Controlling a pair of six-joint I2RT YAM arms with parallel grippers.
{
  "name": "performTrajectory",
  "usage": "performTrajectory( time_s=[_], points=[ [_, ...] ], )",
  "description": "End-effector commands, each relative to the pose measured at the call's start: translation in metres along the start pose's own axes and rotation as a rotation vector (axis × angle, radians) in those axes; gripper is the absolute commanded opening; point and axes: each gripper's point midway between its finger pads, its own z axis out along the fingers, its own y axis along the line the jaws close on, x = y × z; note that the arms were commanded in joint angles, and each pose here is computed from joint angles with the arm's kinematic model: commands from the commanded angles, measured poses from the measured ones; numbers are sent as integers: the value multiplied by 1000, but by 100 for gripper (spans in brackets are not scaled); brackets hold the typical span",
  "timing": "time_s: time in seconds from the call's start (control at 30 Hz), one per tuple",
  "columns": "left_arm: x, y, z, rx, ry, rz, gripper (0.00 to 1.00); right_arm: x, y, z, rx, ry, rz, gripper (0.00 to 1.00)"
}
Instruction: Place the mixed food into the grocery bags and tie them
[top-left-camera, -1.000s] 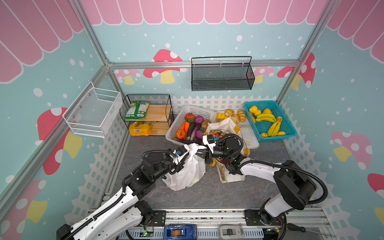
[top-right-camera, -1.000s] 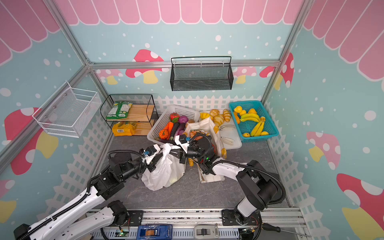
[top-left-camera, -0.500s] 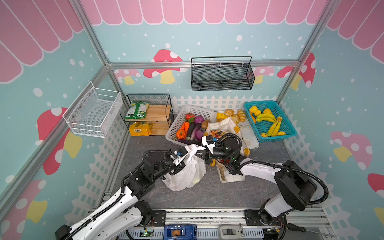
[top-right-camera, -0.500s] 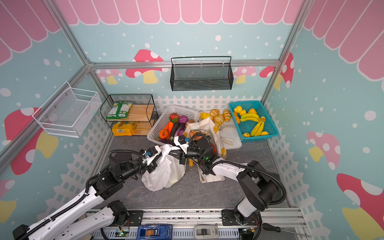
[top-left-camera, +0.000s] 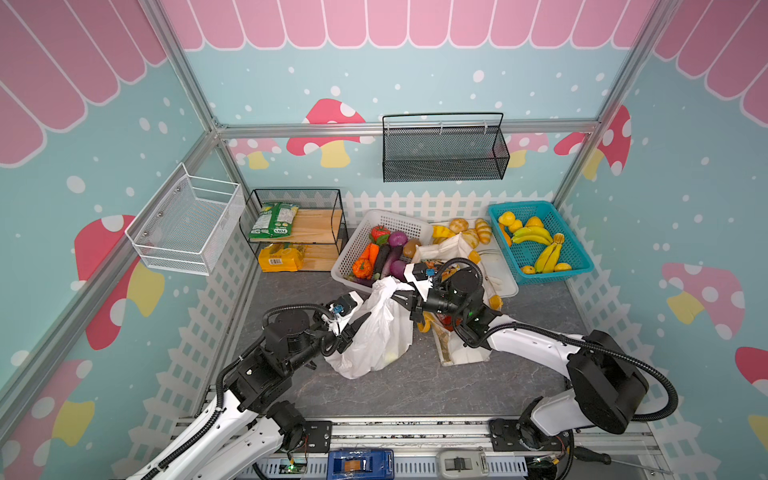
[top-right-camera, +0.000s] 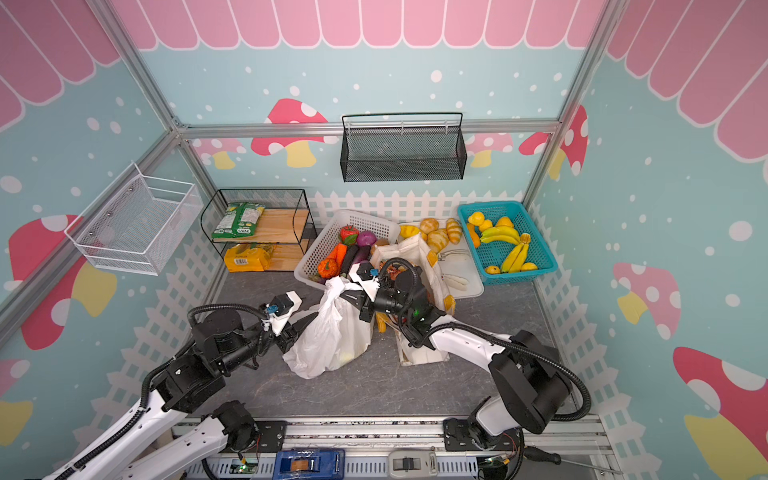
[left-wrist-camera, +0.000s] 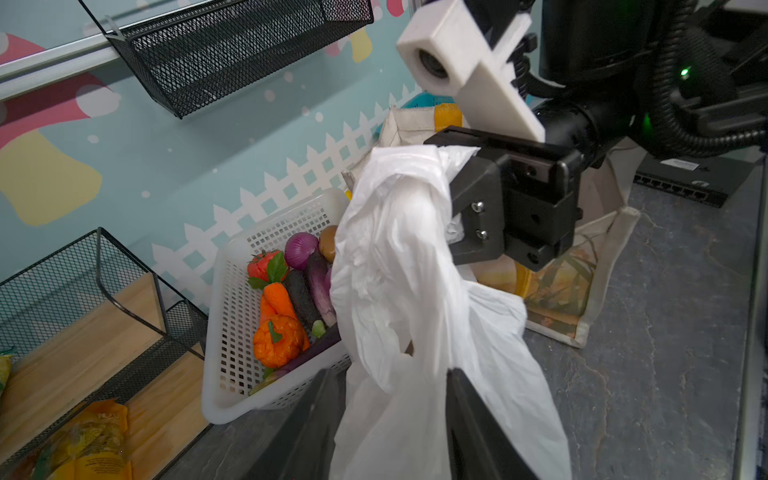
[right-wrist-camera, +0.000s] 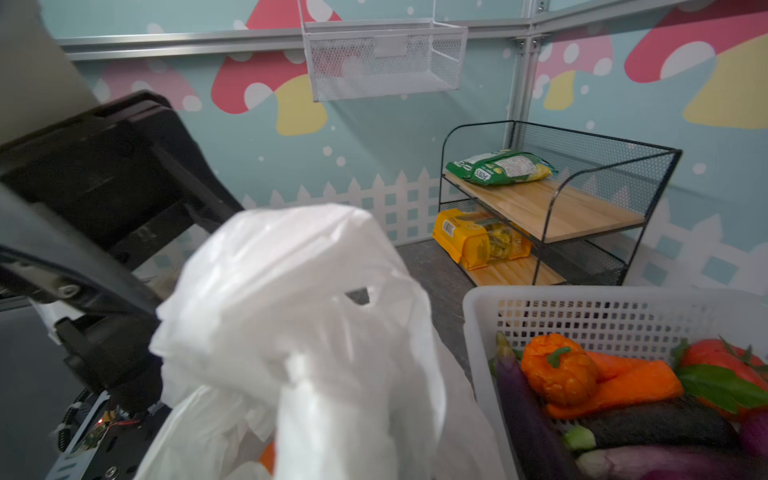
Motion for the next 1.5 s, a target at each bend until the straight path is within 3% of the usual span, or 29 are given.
performTrajectory(
  time_s=[0.0, 0.17, 0.43, 0.53, 0.7, 0.83, 1.1, 1.27, 1.47],
  points=[
    [-20, -2, -6, 25, -52, -159, 47, -6, -15, 1, 163, 87, -63, 0],
    [-28, 7, 11, -48, -44, -204, 61, -11, -16, 2, 244, 133, -93, 0],
    [-11, 31, 36, -207, 87, -85, 66, -29, -7, -3, 262, 114, -130, 0],
    [-9, 34, 36, -224, 101, -48, 57, -33, -6, -6, 275, 105, -143, 0],
    [-17, 37, 30, -231, 79, -29, 30, -36, -8, -9, 295, 100, -170, 0],
    [-24, 36, 24, -224, 51, -38, 14, -36, -8, -9, 297, 98, -179, 0],
    [-35, 26, 23, -158, -3, -86, 4, -37, 6, -3, 221, 70, -152, 0],
    [-39, 15, 31, -90, -32, -130, 2, -37, 22, 6, 138, 34, -100, 0],
    [-52, 7, 33, -39, -99, -181, 1, -28, 20, 16, 145, 48, -43, 0]
  ],
)
